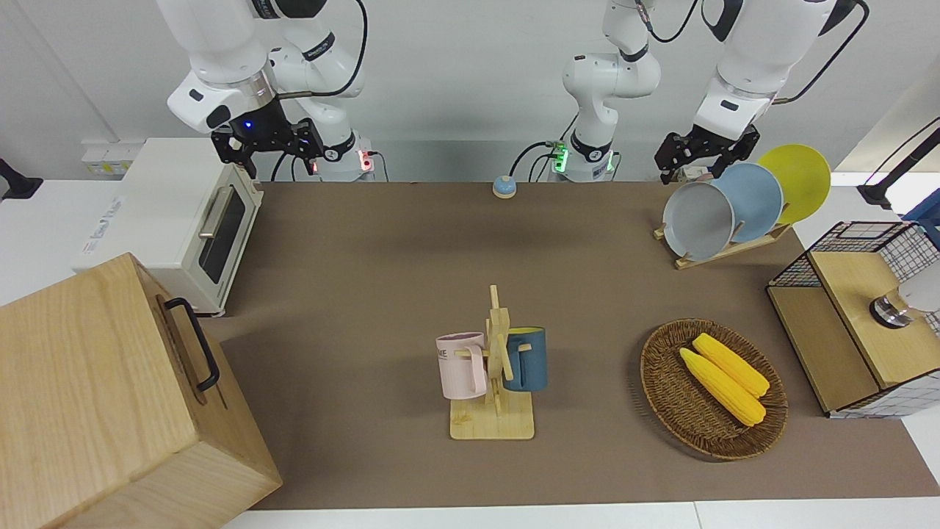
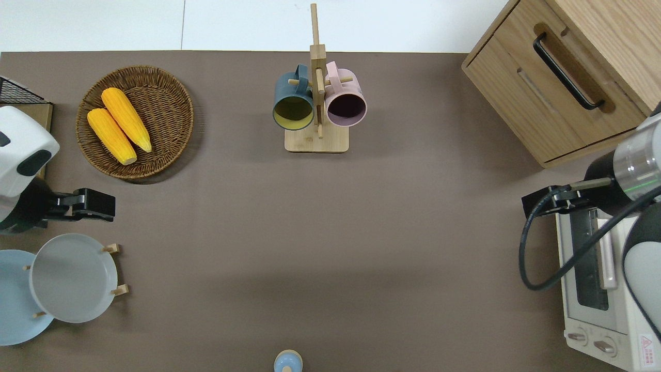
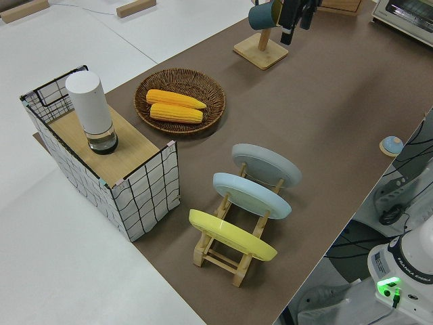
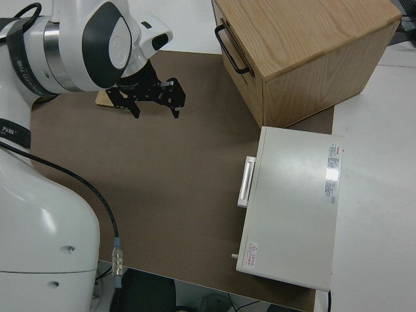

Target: Pick gray plate from low plate rack and place it on table with left arm

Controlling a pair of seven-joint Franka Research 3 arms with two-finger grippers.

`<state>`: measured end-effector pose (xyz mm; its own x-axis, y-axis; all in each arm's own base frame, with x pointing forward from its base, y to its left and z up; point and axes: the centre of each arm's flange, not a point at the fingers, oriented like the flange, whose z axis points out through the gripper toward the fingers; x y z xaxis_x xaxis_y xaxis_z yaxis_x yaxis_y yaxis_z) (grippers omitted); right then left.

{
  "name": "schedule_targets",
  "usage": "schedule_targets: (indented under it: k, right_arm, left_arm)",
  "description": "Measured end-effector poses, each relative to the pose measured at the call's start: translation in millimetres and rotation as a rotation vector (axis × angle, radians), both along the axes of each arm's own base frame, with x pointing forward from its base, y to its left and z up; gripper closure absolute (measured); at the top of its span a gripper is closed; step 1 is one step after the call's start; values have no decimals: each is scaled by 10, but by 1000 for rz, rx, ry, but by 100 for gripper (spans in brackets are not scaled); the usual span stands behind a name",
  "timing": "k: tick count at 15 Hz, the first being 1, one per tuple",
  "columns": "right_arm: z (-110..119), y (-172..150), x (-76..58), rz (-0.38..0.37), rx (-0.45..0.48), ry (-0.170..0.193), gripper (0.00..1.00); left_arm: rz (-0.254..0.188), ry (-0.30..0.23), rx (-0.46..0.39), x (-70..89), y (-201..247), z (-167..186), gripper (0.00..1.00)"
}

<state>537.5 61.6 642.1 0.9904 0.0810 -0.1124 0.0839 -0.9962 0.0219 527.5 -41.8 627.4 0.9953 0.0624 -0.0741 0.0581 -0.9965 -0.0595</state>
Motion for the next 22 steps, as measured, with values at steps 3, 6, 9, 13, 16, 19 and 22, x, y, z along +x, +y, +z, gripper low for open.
schedule_targets:
  k: [3, 6, 9, 13, 16, 19, 22]
  right_arm:
    - [0, 0, 0, 0, 0, 0, 1]
    - [0, 0, 0, 0, 0, 0, 1]
    - [0, 0, 0, 0, 0, 0, 1]
    - [0, 0, 0, 0, 0, 0, 1]
    - [0, 0, 0, 0, 0, 0, 1]
    - [0, 0, 0, 0, 0, 0, 1]
    - [0, 0, 0, 0, 0, 0, 1]
  left_arm:
    - [3, 7, 1, 16, 6, -31, 0]
    - [9, 11, 1, 25, 33, -46, 0]
    - [12, 11, 1, 25, 51, -47, 0]
    - [13, 25, 3, 9, 55, -58, 0]
    - [16, 66, 105, -37, 158, -88, 0]
    - [18, 90, 214, -56, 264, -124, 0]
    - [24, 119, 327, -61, 423, -250, 0]
